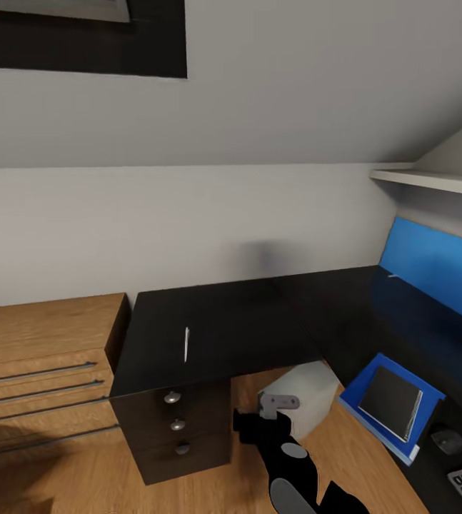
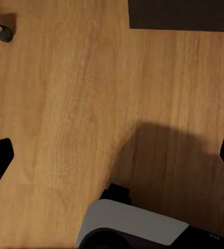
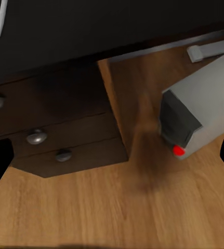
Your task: In the bedroom, organize the workspace by keeping the computer under the desk, ensuring the monitor is on the desk, placing the keyboard on the desk next to the monitor, placing the mouse on the desk next to the keyboard, moving the folder from the swivel chair onto the desk next to the mouse, stacking the notebook on top of the folder with the pen on top of the notebook, and positioning the swivel chair next to the desk.
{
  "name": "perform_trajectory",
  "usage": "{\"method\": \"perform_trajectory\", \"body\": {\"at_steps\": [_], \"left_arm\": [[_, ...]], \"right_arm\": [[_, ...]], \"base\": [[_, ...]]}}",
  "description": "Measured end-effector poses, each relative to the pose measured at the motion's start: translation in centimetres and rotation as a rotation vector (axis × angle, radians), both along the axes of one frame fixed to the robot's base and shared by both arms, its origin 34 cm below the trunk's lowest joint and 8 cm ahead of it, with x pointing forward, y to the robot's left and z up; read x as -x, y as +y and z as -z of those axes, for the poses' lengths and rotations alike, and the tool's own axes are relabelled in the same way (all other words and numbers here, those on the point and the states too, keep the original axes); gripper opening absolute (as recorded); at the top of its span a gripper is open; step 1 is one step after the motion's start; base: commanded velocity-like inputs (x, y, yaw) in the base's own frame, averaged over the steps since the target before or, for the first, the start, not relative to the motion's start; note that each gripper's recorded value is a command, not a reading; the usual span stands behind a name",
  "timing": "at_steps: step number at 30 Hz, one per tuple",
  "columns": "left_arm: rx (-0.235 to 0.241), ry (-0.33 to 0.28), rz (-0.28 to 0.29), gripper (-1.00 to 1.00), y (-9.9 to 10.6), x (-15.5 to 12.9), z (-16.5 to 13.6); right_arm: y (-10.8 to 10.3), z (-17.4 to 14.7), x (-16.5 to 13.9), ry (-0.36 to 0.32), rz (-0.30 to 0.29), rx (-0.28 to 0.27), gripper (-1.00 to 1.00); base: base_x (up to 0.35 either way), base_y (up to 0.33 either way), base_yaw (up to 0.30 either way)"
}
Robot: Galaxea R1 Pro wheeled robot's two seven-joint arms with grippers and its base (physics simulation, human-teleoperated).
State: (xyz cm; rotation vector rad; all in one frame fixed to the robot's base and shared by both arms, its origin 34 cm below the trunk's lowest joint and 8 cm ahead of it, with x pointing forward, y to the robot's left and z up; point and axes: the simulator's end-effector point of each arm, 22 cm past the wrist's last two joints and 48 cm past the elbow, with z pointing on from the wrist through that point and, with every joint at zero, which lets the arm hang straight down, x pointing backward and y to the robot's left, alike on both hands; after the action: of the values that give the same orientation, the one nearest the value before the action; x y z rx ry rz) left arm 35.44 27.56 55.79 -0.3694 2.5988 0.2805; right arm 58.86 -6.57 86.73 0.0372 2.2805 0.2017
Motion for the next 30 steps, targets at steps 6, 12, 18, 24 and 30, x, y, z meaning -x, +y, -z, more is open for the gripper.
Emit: {"method": "perform_trajectory", "body": {"at_steps": [6, 12, 18, 24, 30], "left_arm": [[0.003, 0.01, 0.004, 1.0, -0.2, 0.3, 0.2], [0.0, 0.015, -0.001, 1.0, 0.1, 0.5, 0.3], [-0.016, 0.021, -0.004, 1.0, 1.4, 0.8, 0.4], [-0.02, 0.028, -0.003, 1.0, 1.7, 1.0, 0.5], [-0.029, 0.033, -0.002, 1.0, 2.4, 1.2, 0.6]], "right_arm": [[1.7, 0.3, 0.1, 0.013, -0.002, -0.017, 1.0], [1.7, 2.5, 0.3, 0.044, 0.008, 0.029, 1.0], [1.2, 3.6, 0.1, 0.046, 0.029, 0.052, 1.0], [0.9, 4.3, 0.2, 0.057, 0.033, 0.06, 1.0], [0.6, 5.3, 0.4, 0.07, 0.033, 0.084, 1.0]], "base": [[0.0, 0.0, 0.199], [0.0, 0.0, 0.195], [0.0, 0.0, 0.194], [0.0, 0.0, 0.193], [0.143, 0.0, 0.19]]}}
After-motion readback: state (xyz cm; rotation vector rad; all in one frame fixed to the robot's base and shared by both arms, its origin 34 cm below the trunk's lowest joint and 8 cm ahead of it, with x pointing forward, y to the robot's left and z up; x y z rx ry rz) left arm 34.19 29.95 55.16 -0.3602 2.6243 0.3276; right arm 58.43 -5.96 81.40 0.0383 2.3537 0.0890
